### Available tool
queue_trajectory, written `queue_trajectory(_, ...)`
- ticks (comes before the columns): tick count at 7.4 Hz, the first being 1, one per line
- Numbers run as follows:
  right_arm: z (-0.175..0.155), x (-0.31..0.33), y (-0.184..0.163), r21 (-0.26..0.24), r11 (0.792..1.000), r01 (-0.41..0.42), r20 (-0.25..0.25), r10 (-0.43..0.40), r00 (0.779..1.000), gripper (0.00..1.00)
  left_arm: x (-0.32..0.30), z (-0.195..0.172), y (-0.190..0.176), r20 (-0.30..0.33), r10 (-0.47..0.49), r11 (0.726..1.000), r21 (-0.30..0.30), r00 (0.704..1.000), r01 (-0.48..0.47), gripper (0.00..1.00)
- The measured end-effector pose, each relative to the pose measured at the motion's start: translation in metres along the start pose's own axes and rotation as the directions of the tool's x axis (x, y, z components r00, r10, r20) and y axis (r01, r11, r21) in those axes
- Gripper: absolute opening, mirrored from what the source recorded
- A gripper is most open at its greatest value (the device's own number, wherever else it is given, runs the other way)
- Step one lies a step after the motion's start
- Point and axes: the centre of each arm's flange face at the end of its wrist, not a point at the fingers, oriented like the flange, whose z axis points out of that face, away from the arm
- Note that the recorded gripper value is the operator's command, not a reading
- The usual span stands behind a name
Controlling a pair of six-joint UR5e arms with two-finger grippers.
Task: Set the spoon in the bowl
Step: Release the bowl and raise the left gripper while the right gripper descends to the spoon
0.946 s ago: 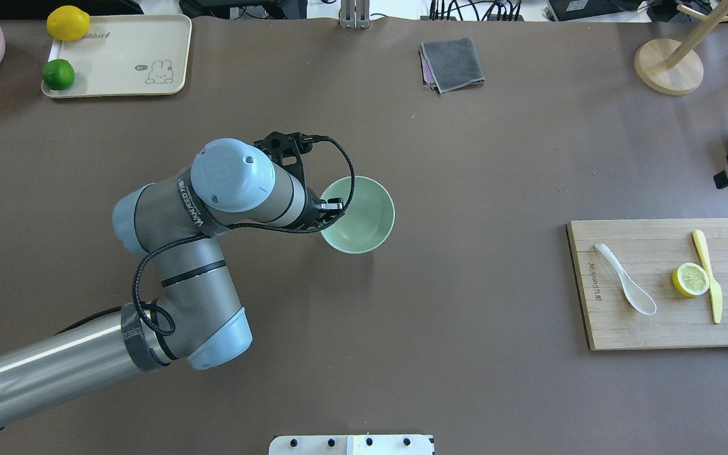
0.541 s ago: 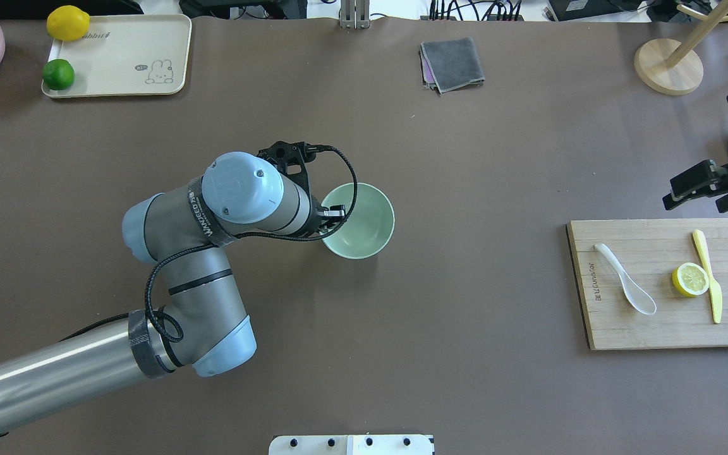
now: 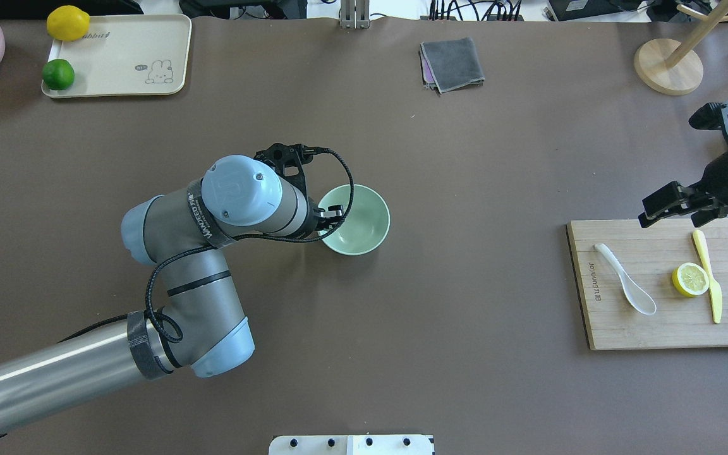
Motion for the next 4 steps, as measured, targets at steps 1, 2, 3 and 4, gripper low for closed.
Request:
queue_trajectory(1, 0.004, -0.001, 0.001, -0.006, 1.000, 0.003, -0.003, -0.003, 1.000, 1.00, 0.001, -0.003, -0.001, -0.005, 0.000, 1.000, 0.003, 1.000, 0.000, 0.80)
queue_trajectory(2, 0.007, -0.002, 0.001, -0.012, 1.000, 0.005, -0.006, -0.005, 1.000, 1.00, 0.003, -0.013, -0.007, -0.021, -0.001, 1.000, 0.011, 1.000, 0.001, 0.96)
queue_trajectory(3, 0.011, -0.004, 0.002, -0.018, 1.000, 0.010, -0.008, -0.010, 1.000, 1.00, 0.004, -0.034, -0.022, -0.049, 0.000, 1.000, 0.021, 0.999, 0.001, 0.97)
queue_trajectory(4, 0.017, -0.009, 0.004, -0.029, 0.999, 0.029, -0.009, -0.029, 1.000, 0.99, 0.001, -0.063, -0.041, -0.073, 0.005, 1.000, 0.018, 0.997, -0.004, 0.97)
